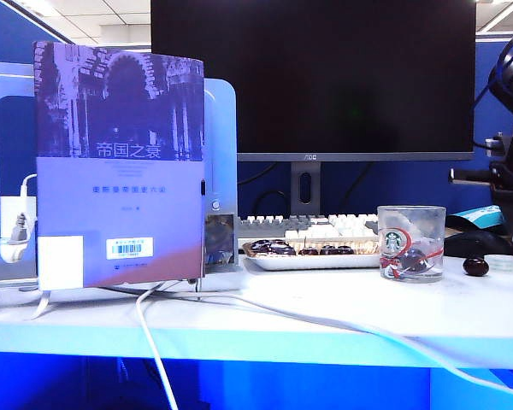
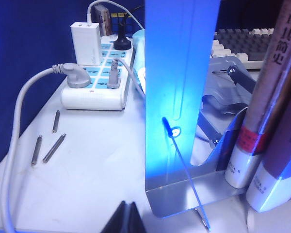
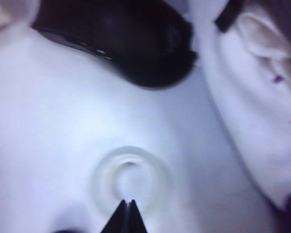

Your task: Pick up the cherry on the right side of the glass and put it inside the glass.

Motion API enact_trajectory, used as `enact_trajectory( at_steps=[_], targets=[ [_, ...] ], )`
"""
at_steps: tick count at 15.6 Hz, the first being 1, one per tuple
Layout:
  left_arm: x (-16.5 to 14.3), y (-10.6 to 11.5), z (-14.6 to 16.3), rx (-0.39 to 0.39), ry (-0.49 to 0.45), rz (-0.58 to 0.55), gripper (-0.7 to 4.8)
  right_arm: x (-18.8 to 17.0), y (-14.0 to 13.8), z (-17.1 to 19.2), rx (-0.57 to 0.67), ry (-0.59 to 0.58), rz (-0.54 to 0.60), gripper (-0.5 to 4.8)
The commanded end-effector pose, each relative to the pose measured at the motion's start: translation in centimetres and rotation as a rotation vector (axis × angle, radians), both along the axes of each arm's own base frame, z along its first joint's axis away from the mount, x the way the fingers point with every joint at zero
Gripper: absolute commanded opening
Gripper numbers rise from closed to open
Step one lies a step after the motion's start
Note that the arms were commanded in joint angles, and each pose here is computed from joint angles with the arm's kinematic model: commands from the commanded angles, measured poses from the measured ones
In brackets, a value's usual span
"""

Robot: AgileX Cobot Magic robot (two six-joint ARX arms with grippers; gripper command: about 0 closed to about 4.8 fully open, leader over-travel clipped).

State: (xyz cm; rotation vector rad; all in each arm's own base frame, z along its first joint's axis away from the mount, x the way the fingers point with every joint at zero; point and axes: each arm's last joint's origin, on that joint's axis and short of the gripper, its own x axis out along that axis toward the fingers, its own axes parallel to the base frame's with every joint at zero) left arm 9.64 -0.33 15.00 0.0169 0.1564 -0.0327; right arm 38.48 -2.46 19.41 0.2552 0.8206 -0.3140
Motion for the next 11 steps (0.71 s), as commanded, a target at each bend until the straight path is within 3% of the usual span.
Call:
enact_trajectory(
  at_steps=[1, 11],
  targets=[
    [0.0, 0.0, -0.1, 0.004, 0.009, -0.004, -0.05, -0.2, -0.2, -0.8, -0.085, 0.071, 0.004, -0.05],
    [0.0, 0.0, -0.1, 0.004, 0.009, -0.004, -0.05, 0.1, 1.2, -1.8, -0.114, 0.108, 0.088, -0.05]
  ],
)
